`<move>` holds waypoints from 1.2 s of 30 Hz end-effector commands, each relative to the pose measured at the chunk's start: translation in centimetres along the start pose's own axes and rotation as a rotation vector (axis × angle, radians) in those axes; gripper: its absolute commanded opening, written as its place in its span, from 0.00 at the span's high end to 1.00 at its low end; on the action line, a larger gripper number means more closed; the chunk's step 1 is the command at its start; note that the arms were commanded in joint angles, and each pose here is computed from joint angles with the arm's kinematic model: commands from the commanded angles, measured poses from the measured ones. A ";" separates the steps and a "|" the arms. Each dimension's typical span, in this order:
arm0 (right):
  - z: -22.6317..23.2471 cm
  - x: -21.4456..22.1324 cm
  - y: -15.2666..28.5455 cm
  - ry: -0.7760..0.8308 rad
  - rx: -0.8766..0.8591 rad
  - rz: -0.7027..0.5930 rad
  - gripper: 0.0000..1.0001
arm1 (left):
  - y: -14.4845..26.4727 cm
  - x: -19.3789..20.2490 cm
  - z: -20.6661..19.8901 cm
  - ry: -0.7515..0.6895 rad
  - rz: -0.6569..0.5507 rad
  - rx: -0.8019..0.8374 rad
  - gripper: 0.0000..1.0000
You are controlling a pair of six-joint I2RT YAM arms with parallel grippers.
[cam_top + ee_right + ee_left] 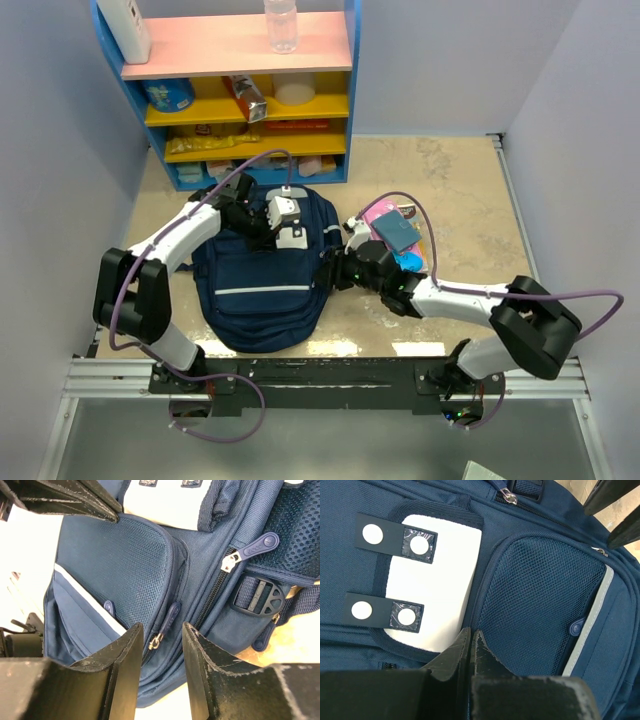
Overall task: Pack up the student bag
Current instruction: Unzip the student bag at the center of the board.
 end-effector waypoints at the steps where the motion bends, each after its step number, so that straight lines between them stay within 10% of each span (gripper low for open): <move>1: 0.5 -0.2 -0.7 -0.050 -0.014 -0.021 0.60 | 1.9 -2.0 0.4 -0.041 -0.066 -0.061 1.00; 22: 2.6 1.5 -2.2 -0.182 -0.312 0.092 0.65 | 2.4 -2.8 0.8 -0.032 -0.093 -0.104 1.00; 36: 2.3 2.3 -1.9 -0.215 -0.353 0.120 0.87 | 2.6 -3.1 1.0 -0.027 -0.103 -0.130 1.00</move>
Point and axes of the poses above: each gripper's point midway between its finger pads, its own y axis back along the fingers, its own z axis along the line the jaws close on, x = y × z, the point moved 8 cm from there along y, back along the fingers, and after that the axes turned 13 degrees about -y, right-handed, at the moved point
